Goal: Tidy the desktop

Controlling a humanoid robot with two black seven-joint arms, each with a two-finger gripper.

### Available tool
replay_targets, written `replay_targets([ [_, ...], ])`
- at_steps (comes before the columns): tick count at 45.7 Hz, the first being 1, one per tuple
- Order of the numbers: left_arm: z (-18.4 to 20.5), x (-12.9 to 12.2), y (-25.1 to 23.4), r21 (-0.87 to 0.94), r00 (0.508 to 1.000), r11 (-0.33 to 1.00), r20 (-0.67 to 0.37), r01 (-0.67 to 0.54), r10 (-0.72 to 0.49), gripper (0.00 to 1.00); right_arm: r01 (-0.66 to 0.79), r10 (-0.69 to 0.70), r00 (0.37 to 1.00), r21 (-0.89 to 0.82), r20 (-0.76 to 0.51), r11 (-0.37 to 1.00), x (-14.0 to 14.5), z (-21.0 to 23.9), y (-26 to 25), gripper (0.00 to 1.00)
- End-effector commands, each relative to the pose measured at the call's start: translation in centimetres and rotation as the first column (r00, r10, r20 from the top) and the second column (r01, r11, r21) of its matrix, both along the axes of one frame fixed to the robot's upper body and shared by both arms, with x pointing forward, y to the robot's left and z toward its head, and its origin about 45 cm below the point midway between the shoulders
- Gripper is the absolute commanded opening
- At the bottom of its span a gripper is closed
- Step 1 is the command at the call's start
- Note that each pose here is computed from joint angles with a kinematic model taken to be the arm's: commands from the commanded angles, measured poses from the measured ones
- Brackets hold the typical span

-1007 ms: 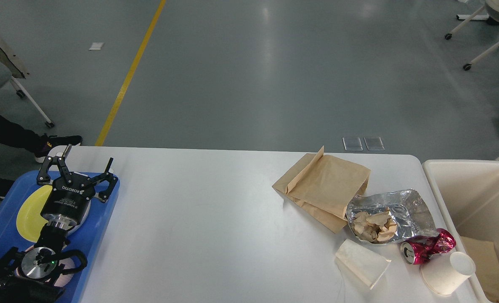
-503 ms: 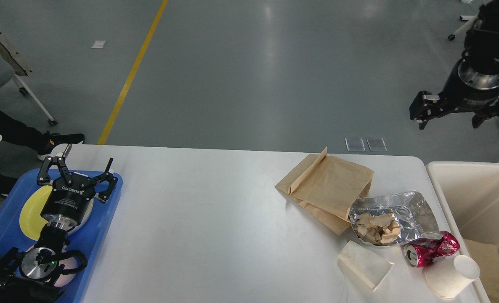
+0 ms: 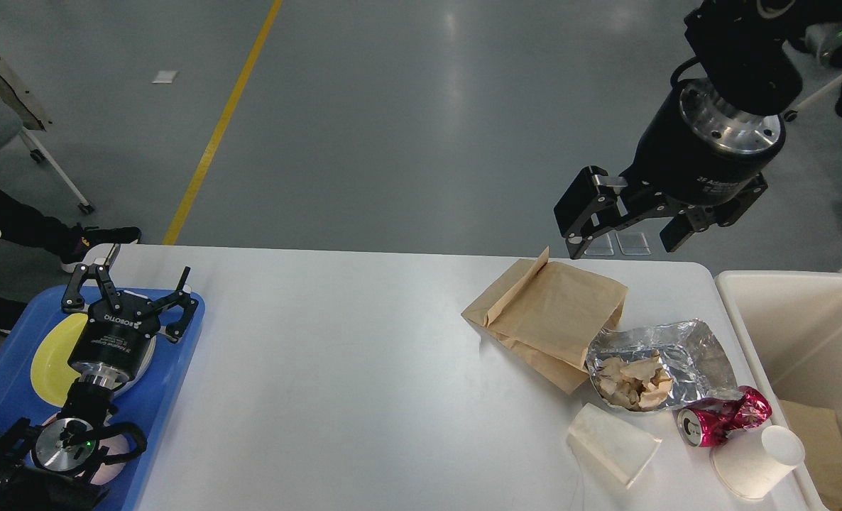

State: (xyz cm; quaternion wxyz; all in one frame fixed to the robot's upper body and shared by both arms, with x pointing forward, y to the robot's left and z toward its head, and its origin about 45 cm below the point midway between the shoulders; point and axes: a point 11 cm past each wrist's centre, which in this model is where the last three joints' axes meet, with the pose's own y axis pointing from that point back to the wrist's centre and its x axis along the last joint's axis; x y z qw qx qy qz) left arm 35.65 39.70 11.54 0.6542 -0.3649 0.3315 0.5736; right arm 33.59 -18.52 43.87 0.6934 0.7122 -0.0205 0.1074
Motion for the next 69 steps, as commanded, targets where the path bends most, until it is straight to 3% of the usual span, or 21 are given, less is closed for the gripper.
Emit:
replay_targets([
  [1,0.0,0.0,-0.1,-0.001,1.000,1.000,0.002,0.002,-0.002,0.97,0.008,-0.008,1.000,0.010,0.009,1.000,0.2,-0.3,0.0,1.00],
  [7,0.0,0.0,-0.1,-0.001,1.000,1.000,0.002,0.002,-0.002,0.97,0.038,-0.038,0.999,0.031,0.015,0.999,1.0,-1.2,-0.8,1.00],
  [14,0.0,0.0,-0.1,-0.001,1.000,1.000,0.001,0.002,-0.002,0.97,0.102,-0.109,0.988,0.062,0.110,0.993,2.8,-3.9,-1.9,1.00],
  [24,0.0,0.0,-0.1,-0.001,1.000,1.000,0.002,0.002,-0.002,0.97,0.208,-0.211,0.968,0.041,0.133,0.977,7.2,-14.4,-4.0,1.00],
  [29,0.0,0.0,-0.1,-0.001,1.000,1.000,0.002,0.002,-0.002,0.97,0.346,-0.356,0.929,0.105,0.098,0.932,8.9,-20.2,-6.1,1.00],
  [39,0.0,0.0,-0.1,-0.001,1.000,1.000,0.001,0.002,-0.002,0.97,0.428,-0.436,0.893,0.091,0.113,0.899,9.1,-29.7,-8.5,1.00],
  [47,0.0,0.0,-0.1,-0.001,1.000,1.000,0.002,0.002,-0.002,0.97,0.457,-0.468,0.871,0.103,0.151,0.883,8.7,-31.5,-9.2,1.00],
  [69,0.0,0.0,-0.1,-0.001,1.000,1.000,0.002,0.002,-0.002,0.97,0.522,-0.546,0.832,0.202,0.093,0.829,6.5,-35.4,-6.4,0.98],
])
